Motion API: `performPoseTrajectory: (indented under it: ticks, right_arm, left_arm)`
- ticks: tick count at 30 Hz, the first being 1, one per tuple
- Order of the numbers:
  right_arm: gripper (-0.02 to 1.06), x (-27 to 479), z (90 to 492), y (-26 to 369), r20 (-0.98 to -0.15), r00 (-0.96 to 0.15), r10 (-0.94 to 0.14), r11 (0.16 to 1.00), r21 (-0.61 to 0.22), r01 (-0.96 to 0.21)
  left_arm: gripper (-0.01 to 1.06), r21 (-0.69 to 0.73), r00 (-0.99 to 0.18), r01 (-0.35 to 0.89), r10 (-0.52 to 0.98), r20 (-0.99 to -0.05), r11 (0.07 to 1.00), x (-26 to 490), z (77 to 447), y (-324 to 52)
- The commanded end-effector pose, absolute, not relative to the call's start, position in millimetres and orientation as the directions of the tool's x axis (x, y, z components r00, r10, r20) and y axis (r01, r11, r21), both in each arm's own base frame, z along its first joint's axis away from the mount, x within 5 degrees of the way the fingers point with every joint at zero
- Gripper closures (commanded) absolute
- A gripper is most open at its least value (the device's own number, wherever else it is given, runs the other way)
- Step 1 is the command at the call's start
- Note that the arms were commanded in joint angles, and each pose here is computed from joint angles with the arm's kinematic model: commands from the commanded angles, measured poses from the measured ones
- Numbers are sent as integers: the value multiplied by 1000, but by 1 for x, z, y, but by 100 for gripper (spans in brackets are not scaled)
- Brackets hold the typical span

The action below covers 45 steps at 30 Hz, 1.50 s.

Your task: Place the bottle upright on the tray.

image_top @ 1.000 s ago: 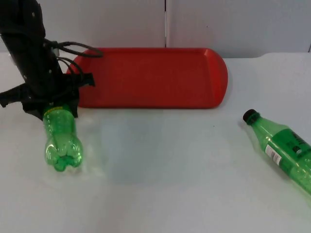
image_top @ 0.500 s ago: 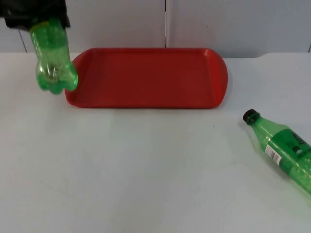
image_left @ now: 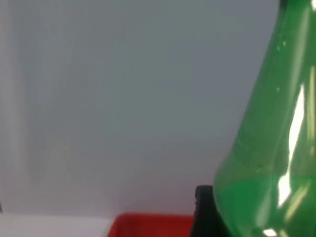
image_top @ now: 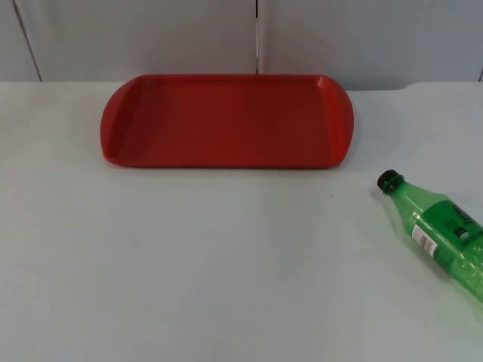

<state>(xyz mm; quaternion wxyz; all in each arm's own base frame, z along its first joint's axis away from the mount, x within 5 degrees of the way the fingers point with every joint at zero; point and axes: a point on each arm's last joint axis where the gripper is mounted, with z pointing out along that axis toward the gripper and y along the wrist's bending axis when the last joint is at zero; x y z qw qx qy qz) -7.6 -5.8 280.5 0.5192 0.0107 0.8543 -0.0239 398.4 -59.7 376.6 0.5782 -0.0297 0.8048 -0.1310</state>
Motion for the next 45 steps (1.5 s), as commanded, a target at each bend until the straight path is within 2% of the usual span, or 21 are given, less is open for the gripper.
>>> performPoseTrajectory:
  ticks: [1,5,8,13,16,20,21,22,23,24,27,30,34,36,40,45]
  right_arm:
    - [-1,-8,281,-6,-891,-455,-9,998,-36,50]
    - [-1,-8,281,-6,-891,-455,-9,998,-36,50]
    - [-1,-8,281,-6,-891,-455,-9,998,-36,50]
    - [-1,-8,281,-6,-891,-455,-9,998,-36,50]
    - [-1,-8,281,-6,-891,-455,-9,998,-36,50]
    - [-1,-8,281,-6,-891,-455,-9,998,-36,50]
    - [-1,-8,281,-6,-891,-455,-9,998,-36,50]
    - [-1,-8,281,-6,-891,-455,-9,998,-36,50]
    - [-1,-8,281,-6,-891,-455,-9,998,-36,50]
    - [-1,-8,281,-6,-891,-455,-9,998,-36,50]
    - [-1,-8,281,-6,-891,-455,-9,998,-36,50]
    - [-1,-8,281,-6,-891,-455,-9,998,-36,50]
    - [-1,-8,281,-6,-891,-455,-9,998,-36,50]
    - [-1,-8,281,-6,-891,-455,-9,998,-36,50]
    - [-1,-8,281,-6,-891,-455,-9,998,-36,50]
    - [-1,-8,281,-6,-891,-455,-9,998,-36,50]
  left_arm:
    - [105,-244,-266,116,-206,-942,963,397,385,-60]
    - [105,-199,-159,138,-177,-971,970,399,389,-65]
    - [105,-83,-35,175,-78,-996,981,403,391,-78]
    - [105,35,72,224,19,-997,974,408,387,-96]
    - [105,48,98,249,24,-995,967,412,383,-102]
    - [105,20,123,347,-24,-992,938,418,373,-109]
    - [105,27,137,446,-39,-990,895,420,368,-115]
    - [105,30,142,486,-45,-989,873,420,366,-116]
    - [105,44,174,606,-78,-982,794,418,363,-117]
    - [105,50,182,665,-97,-978,745,418,359,-117]
    - [105,32,177,686,-124,-976,727,423,351,-111]
    - [105,49,177,652,-89,-980,757,432,340,-106]
    - [105,283,291,583,129,-948,762,442,320,-105]
    - [105,298,295,576,146,-944,761,444,315,-105]
    - [105,227,277,592,69,-958,773,453,296,-106]
    - [105,35,201,561,-95,-975,827,471,259,-101]
